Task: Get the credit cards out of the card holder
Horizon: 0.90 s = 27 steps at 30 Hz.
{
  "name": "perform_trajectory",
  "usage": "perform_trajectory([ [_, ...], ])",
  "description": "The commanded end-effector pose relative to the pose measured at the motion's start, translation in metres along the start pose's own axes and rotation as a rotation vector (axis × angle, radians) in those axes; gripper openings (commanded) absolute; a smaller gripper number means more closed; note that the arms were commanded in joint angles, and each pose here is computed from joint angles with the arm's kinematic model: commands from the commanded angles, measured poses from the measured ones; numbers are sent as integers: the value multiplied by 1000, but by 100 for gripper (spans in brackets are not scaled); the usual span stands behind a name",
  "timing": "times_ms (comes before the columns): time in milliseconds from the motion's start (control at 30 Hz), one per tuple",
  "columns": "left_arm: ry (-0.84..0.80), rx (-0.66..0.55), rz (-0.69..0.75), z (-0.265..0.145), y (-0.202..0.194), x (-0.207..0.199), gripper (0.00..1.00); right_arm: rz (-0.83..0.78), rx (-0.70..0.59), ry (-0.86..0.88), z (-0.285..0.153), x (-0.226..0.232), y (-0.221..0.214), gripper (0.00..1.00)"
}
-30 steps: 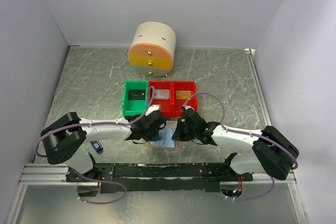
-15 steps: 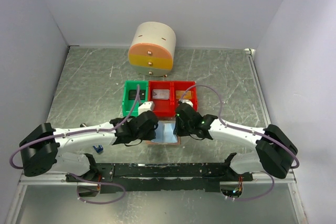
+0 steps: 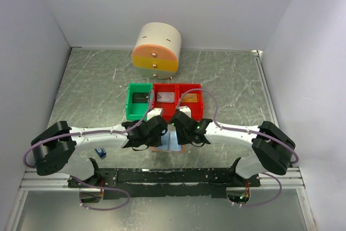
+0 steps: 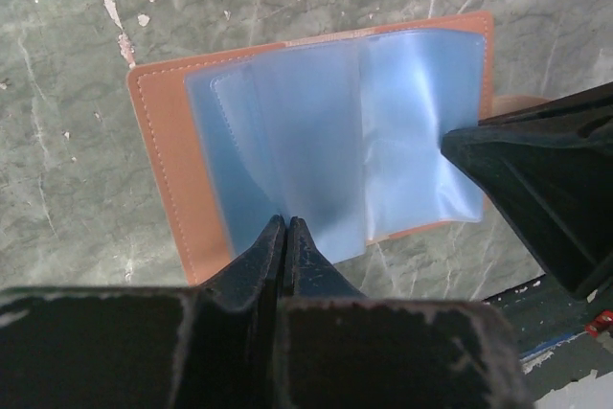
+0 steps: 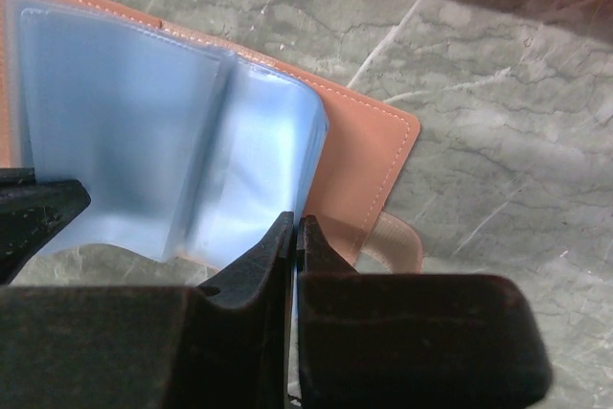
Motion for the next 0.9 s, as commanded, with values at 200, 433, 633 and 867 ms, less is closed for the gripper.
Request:
perform_trajectory([
  [200, 29, -61, -30, -24, 6, 7, 40, 80, -103, 92, -24, -6, 4, 30],
  [433, -88, -181, -65, -56, 14, 10, 71, 123, -277, 190, -66, -16, 20, 51],
  [633, -29, -213, -84, -72, 13, 25, 82, 144, -375, 248, -88, -20, 32, 54],
  [867, -53, -277, -99, -93, 28, 39, 97, 137, -596, 182, -109, -37, 50, 72],
])
Point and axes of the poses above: each gripper's point midway between its finger pads, its own z axis out along the fingers, its own x axis along the line the jaws close on, y = z × x, the point moved 10 cm from there along -z, back along the fingers, and after that the axes turned 12 degrees about z, right-handed, at the moved point
